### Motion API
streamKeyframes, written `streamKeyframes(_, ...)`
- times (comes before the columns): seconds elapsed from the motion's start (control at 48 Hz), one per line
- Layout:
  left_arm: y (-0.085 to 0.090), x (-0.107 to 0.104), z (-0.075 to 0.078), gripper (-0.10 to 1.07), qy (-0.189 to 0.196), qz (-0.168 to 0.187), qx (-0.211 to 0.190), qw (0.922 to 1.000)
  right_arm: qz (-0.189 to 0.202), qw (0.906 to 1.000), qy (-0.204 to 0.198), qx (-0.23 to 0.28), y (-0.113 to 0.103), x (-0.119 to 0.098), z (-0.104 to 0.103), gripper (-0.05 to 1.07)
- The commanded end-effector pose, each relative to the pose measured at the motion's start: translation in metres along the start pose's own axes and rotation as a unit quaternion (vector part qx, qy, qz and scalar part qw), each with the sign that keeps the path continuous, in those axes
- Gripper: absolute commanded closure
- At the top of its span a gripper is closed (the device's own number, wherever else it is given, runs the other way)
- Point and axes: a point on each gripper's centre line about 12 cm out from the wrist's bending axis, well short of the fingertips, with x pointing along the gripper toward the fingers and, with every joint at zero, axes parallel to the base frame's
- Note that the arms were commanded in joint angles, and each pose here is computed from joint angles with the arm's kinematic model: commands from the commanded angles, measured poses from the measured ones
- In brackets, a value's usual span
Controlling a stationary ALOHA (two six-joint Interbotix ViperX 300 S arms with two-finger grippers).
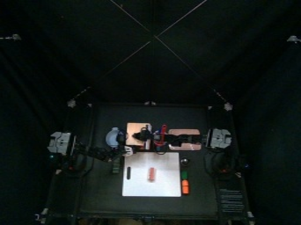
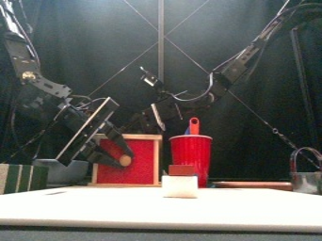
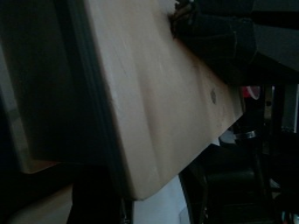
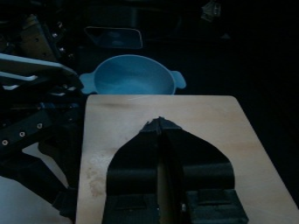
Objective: Open drawer
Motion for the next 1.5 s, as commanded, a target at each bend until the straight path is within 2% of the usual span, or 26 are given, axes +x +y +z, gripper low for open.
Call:
streamKeyframes(0.0,-0.006,-0.001,-0.002,0.32,0.006,-0.007,0.000,1.0000,0.001,0.9999,0.012,0.000,0.000,0.001,-0.008,0.98)
streamKeyframes(0.083,-0.006,-0.003,-0.009,0.32,0.023,-0.003,0.004,0.9997,0.001,0.9999,0.012,0.000,0.000,0.001,-0.008,0.98)
streamKeyframes(0.271,-0.010,-0.014,-0.035,0.32,0.076,-0.003,0.019,0.9969,-0.002,0.9999,0.013,0.000,-0.002,0.000,-0.008,0.98)
streamKeyframes(0.854,-0.018,-0.039,-0.080,0.33,0.157,-0.009,0.041,0.9867,-0.005,1.0000,0.006,-0.003,-0.006,0.000,0.000,0.98)
streamKeyframes(1.104,-0.018,-0.044,-0.086,0.33,0.161,-0.005,0.032,0.9864,-0.008,1.0000,0.003,-0.004,-0.009,0.002,0.004,0.98)
streamKeyframes(1.479,-0.014,-0.038,-0.079,0.27,0.150,0.004,0.028,0.9883,-0.008,0.9999,0.004,-0.004,-0.009,0.002,0.004,0.98)
